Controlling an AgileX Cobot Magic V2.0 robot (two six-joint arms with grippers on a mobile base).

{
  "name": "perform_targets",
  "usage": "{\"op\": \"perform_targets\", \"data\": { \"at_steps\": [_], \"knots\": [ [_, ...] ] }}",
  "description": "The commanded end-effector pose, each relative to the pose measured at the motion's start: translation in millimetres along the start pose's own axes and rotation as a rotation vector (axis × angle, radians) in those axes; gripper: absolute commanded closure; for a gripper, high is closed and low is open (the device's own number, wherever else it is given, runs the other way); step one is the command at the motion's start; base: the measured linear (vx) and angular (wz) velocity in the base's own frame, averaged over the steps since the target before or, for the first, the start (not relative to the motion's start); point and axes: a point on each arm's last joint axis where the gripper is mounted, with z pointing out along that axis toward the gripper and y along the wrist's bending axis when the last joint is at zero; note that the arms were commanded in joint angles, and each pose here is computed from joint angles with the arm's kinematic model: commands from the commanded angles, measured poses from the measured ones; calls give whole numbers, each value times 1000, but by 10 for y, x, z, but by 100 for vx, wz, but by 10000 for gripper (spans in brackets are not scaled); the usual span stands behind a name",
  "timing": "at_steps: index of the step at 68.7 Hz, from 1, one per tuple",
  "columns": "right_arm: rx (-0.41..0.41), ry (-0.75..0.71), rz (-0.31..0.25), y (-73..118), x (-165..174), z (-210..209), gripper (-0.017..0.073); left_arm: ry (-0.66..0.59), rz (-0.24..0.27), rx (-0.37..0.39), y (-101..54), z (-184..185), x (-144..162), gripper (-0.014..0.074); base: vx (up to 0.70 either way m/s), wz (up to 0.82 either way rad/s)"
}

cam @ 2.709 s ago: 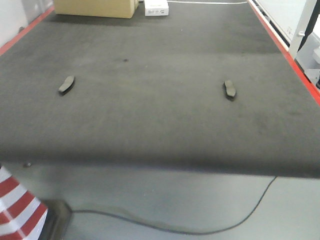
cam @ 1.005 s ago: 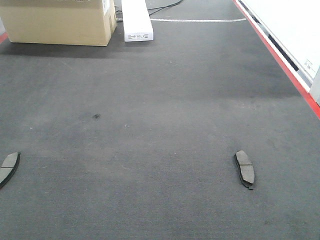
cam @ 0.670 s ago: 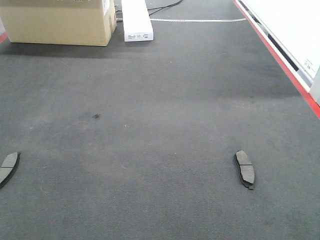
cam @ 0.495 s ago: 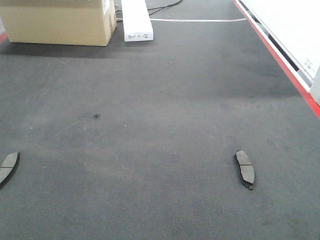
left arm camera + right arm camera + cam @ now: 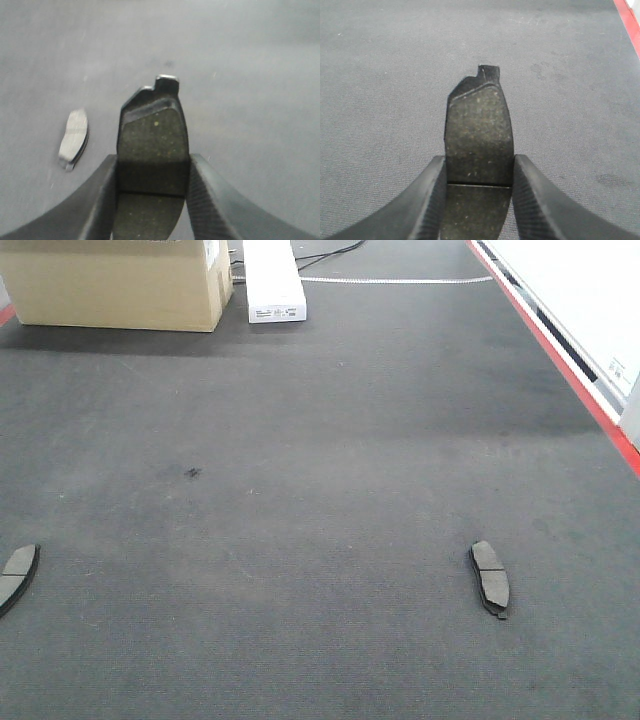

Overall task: Move and align brake pads A on conveyor
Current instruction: 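Stop facing the conveyor belt with both pads held above it, then lower the left gripper's pad beside the pad nearest it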

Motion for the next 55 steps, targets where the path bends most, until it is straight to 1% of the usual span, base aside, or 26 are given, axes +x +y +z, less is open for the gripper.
{"op": "perform_targets", "data": {
  "at_steps": [1, 8, 15, 22, 29, 35, 41, 49, 55],
  "knots": [
    [19, -106, 3, -14, -162, -49, 571, -174, 17, 56, -57, -40, -223, 600, 0, 0],
    [19, -106, 3, -14, -162, -49, 571, -222, 39, 68, -77, -26, -279, 600, 0, 0],
    [19, -106, 3, -14, -162, -49, 571, -205, 66, 63, -99, 56, -323, 600, 0, 0],
    [19, -106, 3, -14, -162, -49, 571, -137, 74, 54, -137, 201, -417, 600, 0, 0],
    [19, -106, 3, -14, -162, -49, 571, -73, 82, 41, -188, 366, -587, 600, 0, 0],
    [19, -106, 3, -14, -162, -49, 571, 3, 91, 25, -238, 573, -721, 600, 0, 0],
    [19, -106, 3, -14, -162, -49, 571, 53, 98, 15, -289, 766, -852, 600, 0, 0],
    [19, -106, 3, -14, -162, -49, 571, 142, 111, -1, -353, 1080, -931, 600, 0, 0],
    [19, -106, 3, -14, -162, -49, 571, 214, 125, -10, -399, 1351, -929, 600, 0, 0]
  ]
}}
